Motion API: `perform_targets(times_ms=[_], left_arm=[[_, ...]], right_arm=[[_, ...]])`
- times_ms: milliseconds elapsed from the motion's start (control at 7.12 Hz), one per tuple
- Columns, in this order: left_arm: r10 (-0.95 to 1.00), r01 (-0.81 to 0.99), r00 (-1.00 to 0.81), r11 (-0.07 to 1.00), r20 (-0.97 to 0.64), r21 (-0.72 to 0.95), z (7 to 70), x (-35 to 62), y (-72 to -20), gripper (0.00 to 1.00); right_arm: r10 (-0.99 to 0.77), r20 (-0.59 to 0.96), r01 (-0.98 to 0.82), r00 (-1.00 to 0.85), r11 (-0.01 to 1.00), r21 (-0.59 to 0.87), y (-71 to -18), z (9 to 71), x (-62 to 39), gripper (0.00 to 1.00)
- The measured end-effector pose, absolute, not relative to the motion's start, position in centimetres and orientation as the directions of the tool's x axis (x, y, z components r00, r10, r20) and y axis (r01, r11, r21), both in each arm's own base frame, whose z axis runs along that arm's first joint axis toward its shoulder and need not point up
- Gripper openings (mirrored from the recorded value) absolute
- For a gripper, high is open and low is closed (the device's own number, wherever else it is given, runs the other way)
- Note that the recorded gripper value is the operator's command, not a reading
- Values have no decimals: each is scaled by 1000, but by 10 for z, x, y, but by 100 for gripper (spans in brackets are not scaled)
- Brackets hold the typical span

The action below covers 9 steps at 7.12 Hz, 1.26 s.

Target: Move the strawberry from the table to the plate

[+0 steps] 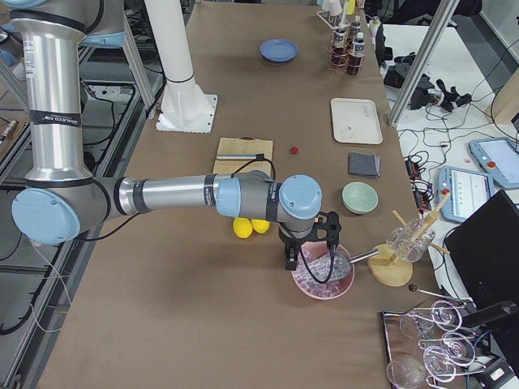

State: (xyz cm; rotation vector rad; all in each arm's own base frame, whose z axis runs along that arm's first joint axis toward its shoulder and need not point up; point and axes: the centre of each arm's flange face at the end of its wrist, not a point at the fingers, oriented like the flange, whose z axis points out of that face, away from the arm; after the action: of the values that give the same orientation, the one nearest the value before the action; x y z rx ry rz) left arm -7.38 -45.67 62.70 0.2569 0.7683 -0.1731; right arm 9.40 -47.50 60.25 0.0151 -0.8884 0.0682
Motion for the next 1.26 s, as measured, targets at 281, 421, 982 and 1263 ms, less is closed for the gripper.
perform_targets(times_ms=[281, 421, 982, 1263], left_arm=[[-53, 244, 707, 954, -705, 174, 623, -72, -459, 99], [-40, 240, 707, 953, -707, 186, 621, -70, -461, 99], [61, 236, 702, 920, -709, 312, 608, -69, -464, 99], [60, 233, 700, 922, -712, 308, 617, -68, -460, 99]], right_arm=[[49, 776, -64, 629, 998, -12, -475, 602, 94, 100], [49, 776, -63, 629, 998, -11, -475, 602, 94, 100], [47, 776, -68, 629, 998, -5, -474, 600, 97, 100], [54, 775, -81, 630, 997, -4, -470, 600, 103, 100]])
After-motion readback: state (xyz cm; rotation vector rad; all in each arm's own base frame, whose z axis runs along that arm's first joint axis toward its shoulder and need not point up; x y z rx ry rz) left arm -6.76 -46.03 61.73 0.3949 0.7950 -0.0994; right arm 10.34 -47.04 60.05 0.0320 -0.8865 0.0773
